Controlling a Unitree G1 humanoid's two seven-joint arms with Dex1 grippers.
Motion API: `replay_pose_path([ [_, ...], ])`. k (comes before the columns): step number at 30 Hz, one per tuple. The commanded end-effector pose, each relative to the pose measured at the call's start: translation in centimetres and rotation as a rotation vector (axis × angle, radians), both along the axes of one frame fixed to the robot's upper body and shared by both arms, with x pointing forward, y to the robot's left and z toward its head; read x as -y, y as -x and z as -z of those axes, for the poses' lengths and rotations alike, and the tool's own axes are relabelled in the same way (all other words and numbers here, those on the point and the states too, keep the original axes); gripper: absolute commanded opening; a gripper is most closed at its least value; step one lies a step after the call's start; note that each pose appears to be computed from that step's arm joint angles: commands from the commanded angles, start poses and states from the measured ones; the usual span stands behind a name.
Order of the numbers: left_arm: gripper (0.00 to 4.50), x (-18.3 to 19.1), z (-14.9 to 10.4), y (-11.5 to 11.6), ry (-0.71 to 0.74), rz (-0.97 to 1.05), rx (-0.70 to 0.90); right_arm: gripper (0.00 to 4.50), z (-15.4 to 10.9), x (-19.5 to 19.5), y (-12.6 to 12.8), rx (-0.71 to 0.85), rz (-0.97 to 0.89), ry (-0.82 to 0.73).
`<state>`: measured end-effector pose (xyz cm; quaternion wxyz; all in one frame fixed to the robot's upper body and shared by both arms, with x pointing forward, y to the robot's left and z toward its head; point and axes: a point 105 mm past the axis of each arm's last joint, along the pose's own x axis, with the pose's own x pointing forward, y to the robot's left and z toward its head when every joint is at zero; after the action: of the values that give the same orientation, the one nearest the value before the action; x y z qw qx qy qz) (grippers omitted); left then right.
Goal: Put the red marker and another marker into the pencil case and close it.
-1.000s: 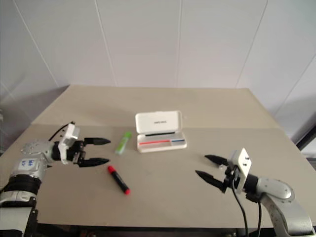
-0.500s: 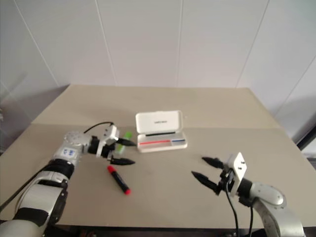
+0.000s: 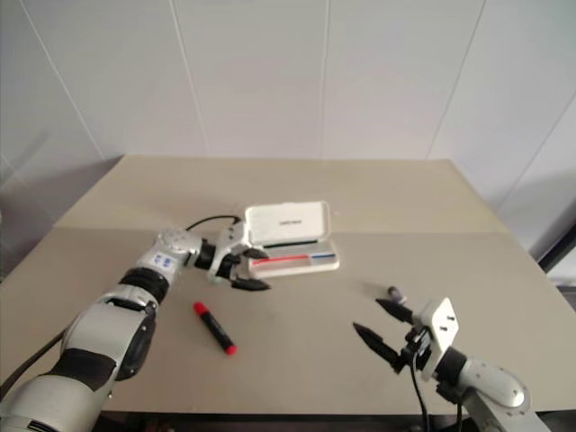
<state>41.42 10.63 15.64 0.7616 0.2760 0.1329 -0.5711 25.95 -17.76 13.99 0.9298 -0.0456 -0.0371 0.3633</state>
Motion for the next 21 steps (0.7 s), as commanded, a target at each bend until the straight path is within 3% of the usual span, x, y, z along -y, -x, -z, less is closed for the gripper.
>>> replay_pose_path([
  [1, 4.47, 0.6, -0.8, -0.5, -0.023, -0.011, 0.026, 4.50, -1.5, -0.1, 0.4, 0.070, 0.010, 0.000],
  [9, 4.47, 1.1, 0.3, -0.7, -0.034, -0.063, -0.027, 4.50, -1.6, 0.0, 0.3, 0.069, 0.010, 0.005],
  [10, 4.29, 1.2, 0.4, -0.7, -0.035, -0.064, -0.030, 4.50, -1.7, 0.1, 0.3, 0.070, 0.010, 0.006],
  [14, 3.20, 1.3, 0.7, -0.9, -0.058, -0.076, -0.022, 4.50, -1.9, 0.4, 0.3, 0.073, 0.000, 0.019],
  [21, 0.79, 1.4, 0.2, -0.9, -0.059, -0.055, 0.015, 4.50, -2.5, 0.8, 0.4, 0.074, -0.038, 0.039],
])
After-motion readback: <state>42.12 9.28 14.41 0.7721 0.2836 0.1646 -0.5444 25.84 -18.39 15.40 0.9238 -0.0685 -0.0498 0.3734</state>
